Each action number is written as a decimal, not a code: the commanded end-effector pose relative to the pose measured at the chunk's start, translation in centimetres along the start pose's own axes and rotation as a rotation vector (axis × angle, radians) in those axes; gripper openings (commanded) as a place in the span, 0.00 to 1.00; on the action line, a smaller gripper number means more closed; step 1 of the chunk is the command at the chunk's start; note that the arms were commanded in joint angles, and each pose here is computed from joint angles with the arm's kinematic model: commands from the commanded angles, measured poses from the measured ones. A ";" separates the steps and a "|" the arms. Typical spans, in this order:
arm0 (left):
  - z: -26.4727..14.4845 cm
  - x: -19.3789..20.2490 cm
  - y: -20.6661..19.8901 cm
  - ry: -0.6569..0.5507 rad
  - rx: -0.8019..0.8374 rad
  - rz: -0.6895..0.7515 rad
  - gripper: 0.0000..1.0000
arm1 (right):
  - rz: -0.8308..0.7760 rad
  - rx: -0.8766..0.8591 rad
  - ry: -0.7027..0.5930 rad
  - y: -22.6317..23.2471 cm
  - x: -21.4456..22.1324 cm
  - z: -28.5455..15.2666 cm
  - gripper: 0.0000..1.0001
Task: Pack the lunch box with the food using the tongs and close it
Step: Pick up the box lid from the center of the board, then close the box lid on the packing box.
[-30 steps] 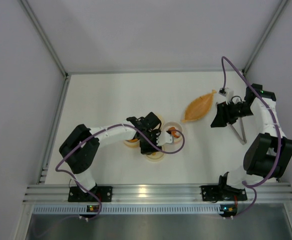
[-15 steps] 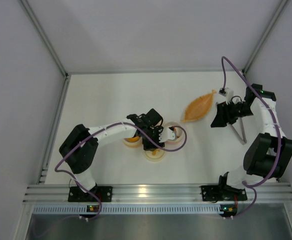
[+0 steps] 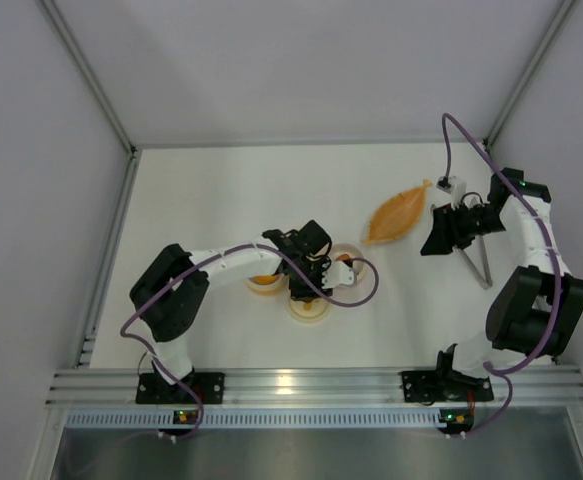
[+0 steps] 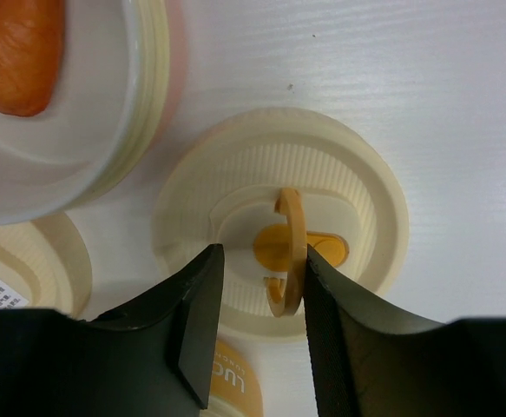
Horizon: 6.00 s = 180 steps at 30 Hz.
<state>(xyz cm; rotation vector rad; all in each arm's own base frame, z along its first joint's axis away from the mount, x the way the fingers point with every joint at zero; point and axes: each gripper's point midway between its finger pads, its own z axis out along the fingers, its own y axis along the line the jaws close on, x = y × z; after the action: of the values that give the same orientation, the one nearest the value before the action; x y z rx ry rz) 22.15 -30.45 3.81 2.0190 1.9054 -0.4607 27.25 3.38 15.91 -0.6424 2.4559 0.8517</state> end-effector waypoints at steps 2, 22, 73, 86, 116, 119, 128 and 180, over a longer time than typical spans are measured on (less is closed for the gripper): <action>0.5 -2.1 0.8 -0.062 0.003 0.027 0.44 | -0.024 0.000 -0.027 0.2 -0.7 -0.5 0.55; -11.0 -4.2 2.3 -0.067 -0.287 -0.346 0.00 | -0.046 0.014 -0.048 0.9 -1.4 -1.4 0.54; -11.7 7.2 7.9 -0.097 -0.683 -1.556 0.00 | -0.005 0.030 -0.048 0.9 -0.2 -0.7 0.55; -11.5 6.3 7.6 -0.105 -0.674 -1.551 0.00 | 0.010 0.015 -0.041 0.9 0.1 -0.4 0.55; -10.8 7.7 5.8 -0.069 -0.684 -1.533 0.00 | 0.008 0.012 -0.044 0.9 -0.1 -0.4 0.56; -10.8 7.5 6.1 -0.073 -0.686 -1.531 0.00 | 0.015 0.004 -0.046 1.0 0.0 -0.3 0.56; -11.5 6.9 7.4 -0.080 -0.714 -1.509 0.00 | 0.009 0.010 -0.041 1.0 0.0 -0.4 0.56; -10.7 6.3 6.2 -0.050 -0.724 -1.368 0.00 | 0.021 -0.004 -0.035 0.7 0.3 0.1 0.55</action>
<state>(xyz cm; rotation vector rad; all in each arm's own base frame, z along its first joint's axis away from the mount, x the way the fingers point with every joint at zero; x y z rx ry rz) 27.77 -20.13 9.01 0.0914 2.6730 -0.0279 25.97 3.73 15.73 -0.5824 2.4864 0.8596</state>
